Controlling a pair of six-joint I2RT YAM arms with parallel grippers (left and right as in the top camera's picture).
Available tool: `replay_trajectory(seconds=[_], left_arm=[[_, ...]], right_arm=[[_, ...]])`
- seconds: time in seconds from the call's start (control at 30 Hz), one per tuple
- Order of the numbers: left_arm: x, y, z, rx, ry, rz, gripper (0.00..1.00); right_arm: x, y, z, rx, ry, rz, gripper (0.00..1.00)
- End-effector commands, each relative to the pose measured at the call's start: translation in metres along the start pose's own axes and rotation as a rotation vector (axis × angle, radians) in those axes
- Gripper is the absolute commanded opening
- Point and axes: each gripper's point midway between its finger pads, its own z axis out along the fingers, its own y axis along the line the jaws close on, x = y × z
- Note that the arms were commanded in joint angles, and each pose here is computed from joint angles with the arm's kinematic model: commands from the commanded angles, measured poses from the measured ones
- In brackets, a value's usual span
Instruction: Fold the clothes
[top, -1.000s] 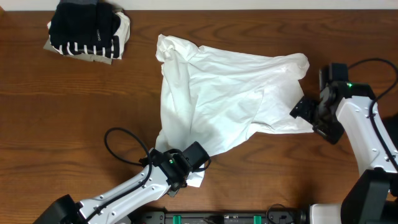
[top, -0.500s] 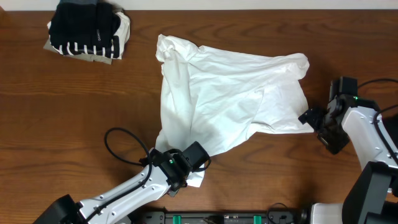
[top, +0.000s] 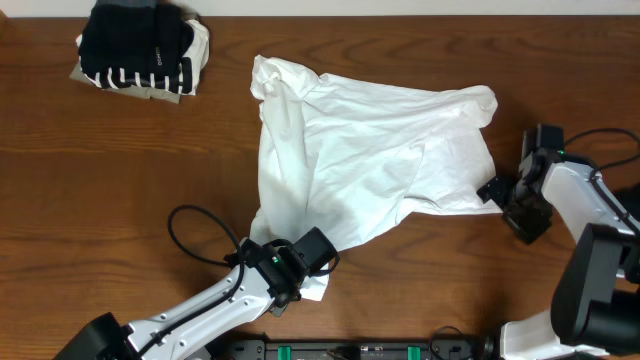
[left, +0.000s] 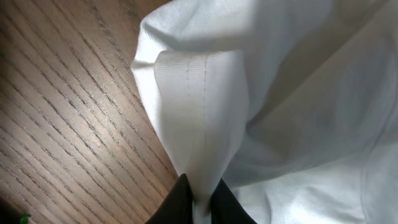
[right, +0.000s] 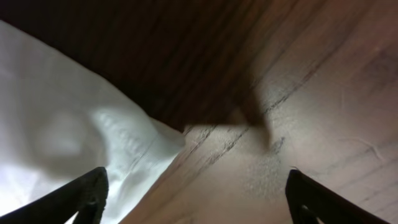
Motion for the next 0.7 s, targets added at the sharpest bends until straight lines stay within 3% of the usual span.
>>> replay_trajectory(seconds=[0.0, 0.27, 0.4, 0.67], left_arm=[[-0.004, 0.001, 0.0, 0.0, -0.017, 0.013, 0.12], [-0.004, 0.001, 0.0, 0.0, -0.017, 0.013, 0.12], [-0.004, 0.001, 0.0, 0.0, -0.017, 0.013, 0.12], [-0.004, 0.001, 0.0, 0.0, -0.017, 0.02, 0.12]], right_arm=[[0.0, -0.003, 0.006, 0.018, 0.005, 0.02, 0.83], [-0.003, 0.001, 0.007, 0.004, -0.006, 0.021, 0.66], [-0.003, 0.0, 0.008, 0.002, -0.006, 0.021, 0.65], [0.001, 0.001, 0.019, -0.022, -0.01, 0.022, 0.54]])
